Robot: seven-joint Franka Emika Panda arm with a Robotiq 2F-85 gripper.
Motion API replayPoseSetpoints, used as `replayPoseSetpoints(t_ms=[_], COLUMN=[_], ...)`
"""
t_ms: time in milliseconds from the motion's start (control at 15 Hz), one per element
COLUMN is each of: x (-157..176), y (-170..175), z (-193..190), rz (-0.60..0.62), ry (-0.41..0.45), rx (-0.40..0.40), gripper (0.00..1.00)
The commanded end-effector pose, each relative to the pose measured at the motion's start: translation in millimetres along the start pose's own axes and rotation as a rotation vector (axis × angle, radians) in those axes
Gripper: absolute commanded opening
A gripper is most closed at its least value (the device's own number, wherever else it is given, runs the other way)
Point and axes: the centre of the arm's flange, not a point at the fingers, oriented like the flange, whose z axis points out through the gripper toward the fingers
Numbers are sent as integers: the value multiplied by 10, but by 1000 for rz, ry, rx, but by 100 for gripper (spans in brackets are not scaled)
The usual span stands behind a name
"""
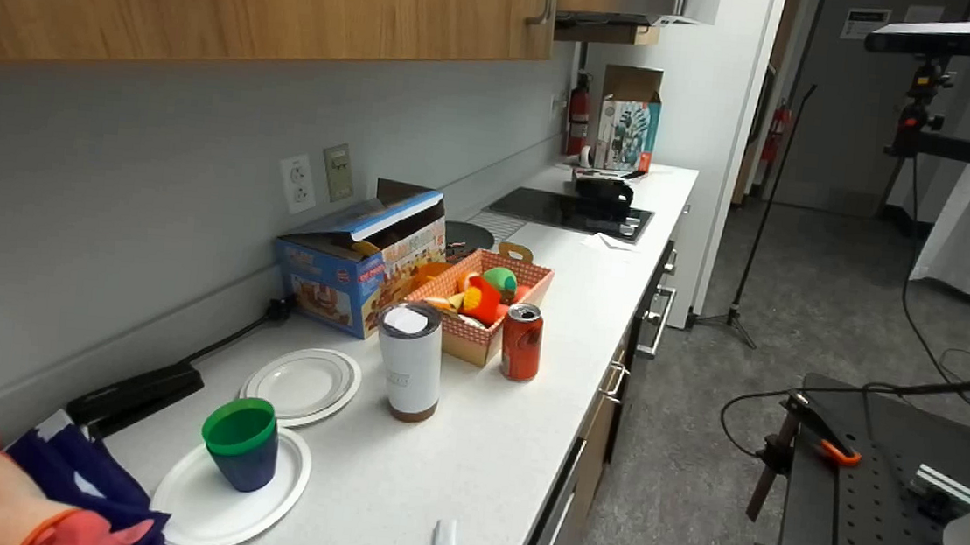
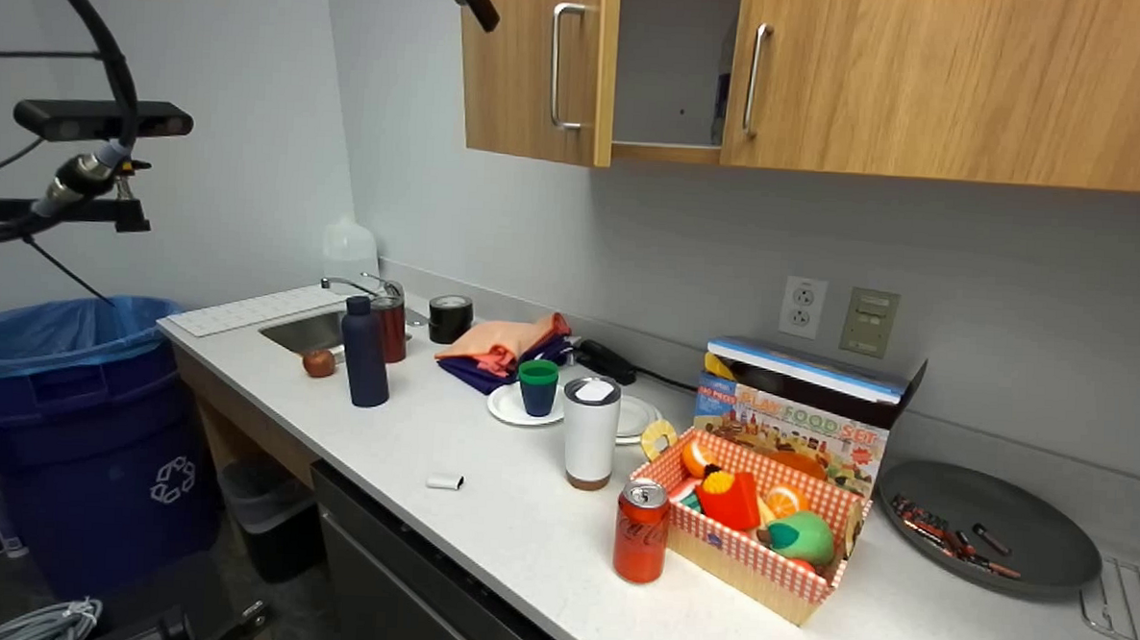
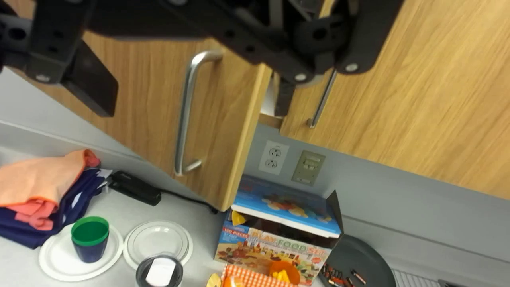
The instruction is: Open the first overhead cabinet door from the left
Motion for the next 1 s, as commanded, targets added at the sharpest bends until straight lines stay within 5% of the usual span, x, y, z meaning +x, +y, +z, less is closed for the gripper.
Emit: replayPoseSetpoints(t_ms=[0, 600, 933], x=[253, 650, 544], y=[344, 643, 705], z=[88, 261, 210], rz=[-14, -67, -78], ry=[63, 120, 107], rx=[10, 408, 568], gripper=[100, 100, 100])
